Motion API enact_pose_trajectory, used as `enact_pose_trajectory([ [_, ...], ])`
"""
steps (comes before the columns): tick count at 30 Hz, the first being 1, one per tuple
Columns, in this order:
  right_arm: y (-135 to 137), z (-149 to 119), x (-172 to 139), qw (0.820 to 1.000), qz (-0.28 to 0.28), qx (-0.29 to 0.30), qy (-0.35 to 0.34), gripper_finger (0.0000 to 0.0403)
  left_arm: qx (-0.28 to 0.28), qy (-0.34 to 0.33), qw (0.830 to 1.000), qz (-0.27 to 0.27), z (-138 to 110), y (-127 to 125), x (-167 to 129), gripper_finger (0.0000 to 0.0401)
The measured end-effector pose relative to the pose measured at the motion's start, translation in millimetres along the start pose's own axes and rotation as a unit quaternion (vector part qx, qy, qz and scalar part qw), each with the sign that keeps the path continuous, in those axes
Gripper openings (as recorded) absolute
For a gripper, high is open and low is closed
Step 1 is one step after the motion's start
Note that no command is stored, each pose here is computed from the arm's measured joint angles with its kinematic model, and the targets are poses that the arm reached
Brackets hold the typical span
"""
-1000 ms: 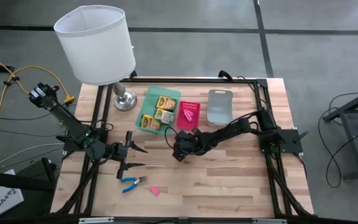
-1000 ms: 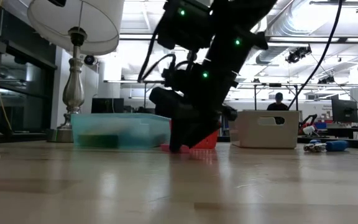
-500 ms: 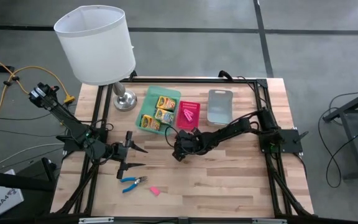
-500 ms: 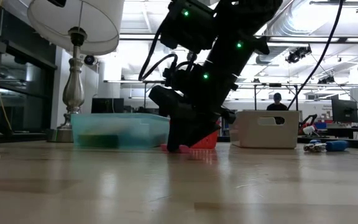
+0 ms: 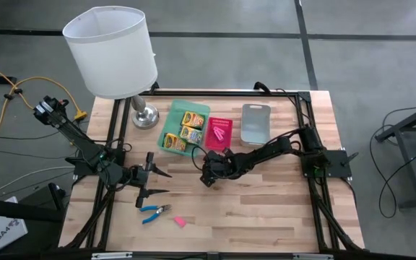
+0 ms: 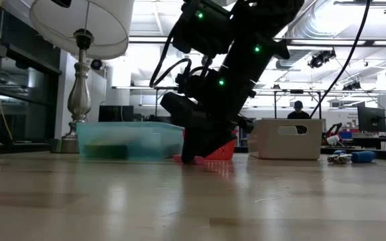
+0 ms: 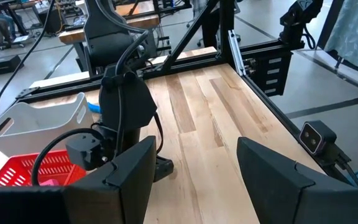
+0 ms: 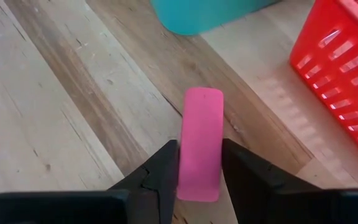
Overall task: Pick & Place School Supplies
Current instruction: Put the pink eraser into the red bin
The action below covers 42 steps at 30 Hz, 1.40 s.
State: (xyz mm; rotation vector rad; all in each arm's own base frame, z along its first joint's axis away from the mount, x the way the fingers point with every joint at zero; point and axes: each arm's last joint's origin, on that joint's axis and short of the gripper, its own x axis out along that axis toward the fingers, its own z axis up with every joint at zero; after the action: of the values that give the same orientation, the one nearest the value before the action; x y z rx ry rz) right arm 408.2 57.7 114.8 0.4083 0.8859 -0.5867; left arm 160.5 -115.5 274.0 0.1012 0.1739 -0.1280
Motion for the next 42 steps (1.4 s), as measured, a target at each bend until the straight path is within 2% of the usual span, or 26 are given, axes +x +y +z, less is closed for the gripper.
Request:
enact_pose_trajectory([
  [7, 0.0, -0.2, 0.2, 1.0, 0.0, 0.0, 0.0, 0.0094, 0.0, 0.0, 1.0, 0.0, 0.0, 0.0, 0.0, 0.0218],
  [21, 0.2, -0.4, 0.4, 1.0, 0.001, 0.0, -0.001, 0.0097, 0.0, 0.0, 1.0, 0.0, 0.0, 0.0, 0.0, 0.0218],
  [28, 1.9, 2.2, -1.5, 1.0, 0.015, -0.006, -0.006, 0.0081, 0.001, 0.0, 1.0, 0.0, -0.1, 0.0, 0.0, 0.0218],
  [37, 10.7, 18.1, -25.8, 0.996, 0.078, 0.0, -0.034, 0.008, 0.002, 0.001, 1.0, 0.0, -0.2, 0.0, 0.0, 0.0218],
  [42, 7.6, 30.3, -44.7, 0.995, 0.078, -0.013, -0.06, 0.008, 0.002, 0.001, 1.0, 0.0, -0.1, -0.1, 0.0, 0.0218],
])
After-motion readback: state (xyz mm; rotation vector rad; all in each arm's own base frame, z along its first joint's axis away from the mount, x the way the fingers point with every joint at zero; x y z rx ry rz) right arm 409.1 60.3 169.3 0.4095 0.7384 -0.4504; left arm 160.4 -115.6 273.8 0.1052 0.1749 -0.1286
